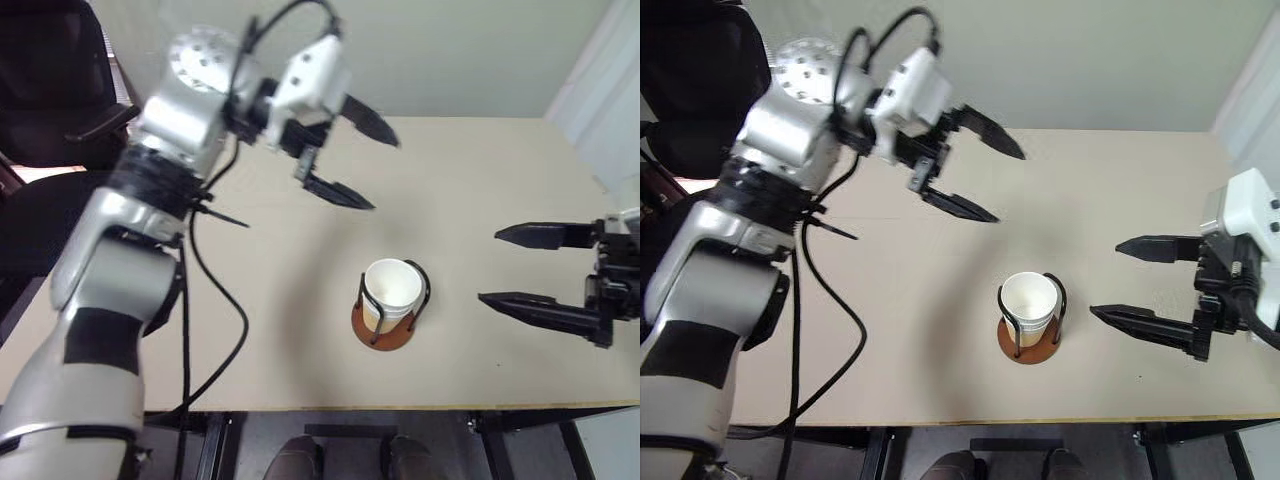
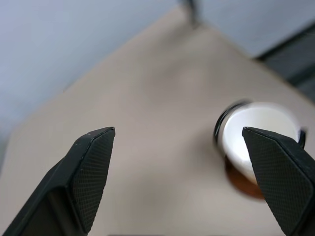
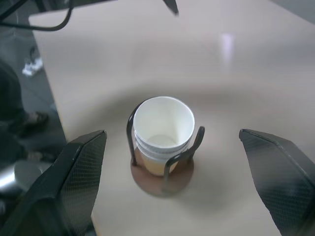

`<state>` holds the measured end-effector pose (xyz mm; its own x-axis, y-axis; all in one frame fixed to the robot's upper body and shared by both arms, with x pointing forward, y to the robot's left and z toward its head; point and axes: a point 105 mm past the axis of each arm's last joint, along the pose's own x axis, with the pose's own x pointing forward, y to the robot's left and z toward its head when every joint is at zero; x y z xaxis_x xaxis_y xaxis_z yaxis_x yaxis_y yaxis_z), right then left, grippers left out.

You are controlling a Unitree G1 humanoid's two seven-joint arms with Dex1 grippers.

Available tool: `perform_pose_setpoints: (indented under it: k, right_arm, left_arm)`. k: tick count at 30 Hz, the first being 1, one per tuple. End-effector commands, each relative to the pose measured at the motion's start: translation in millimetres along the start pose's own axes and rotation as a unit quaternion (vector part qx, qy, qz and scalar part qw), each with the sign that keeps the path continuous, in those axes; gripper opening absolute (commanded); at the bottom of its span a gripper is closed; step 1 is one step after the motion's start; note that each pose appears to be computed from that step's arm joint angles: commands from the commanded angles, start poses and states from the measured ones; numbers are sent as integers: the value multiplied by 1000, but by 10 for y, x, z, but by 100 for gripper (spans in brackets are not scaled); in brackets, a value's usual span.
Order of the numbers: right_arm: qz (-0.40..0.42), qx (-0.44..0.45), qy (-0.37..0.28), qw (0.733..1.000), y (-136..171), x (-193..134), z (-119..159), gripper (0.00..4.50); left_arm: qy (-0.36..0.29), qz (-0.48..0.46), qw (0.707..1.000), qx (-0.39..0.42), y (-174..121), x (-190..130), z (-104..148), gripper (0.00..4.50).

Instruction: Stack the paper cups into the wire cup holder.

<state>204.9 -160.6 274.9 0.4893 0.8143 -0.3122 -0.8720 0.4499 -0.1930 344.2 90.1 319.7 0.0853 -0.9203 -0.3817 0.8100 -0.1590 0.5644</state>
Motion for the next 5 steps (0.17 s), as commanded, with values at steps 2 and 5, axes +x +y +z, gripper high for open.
perform_pose_setpoints:
  k: [2, 5]
  right_arm:
    - [2, -4, -16, 1000, -96, 72, -7, 450]
    - [-2, 5, -31, 1000, -160, 106, -14, 450]
  left_arm:
    - [27, 101, 989, -106, -229, -282, -395, 447]
    - [62, 195, 957, -206, -457, -481, -850, 447]
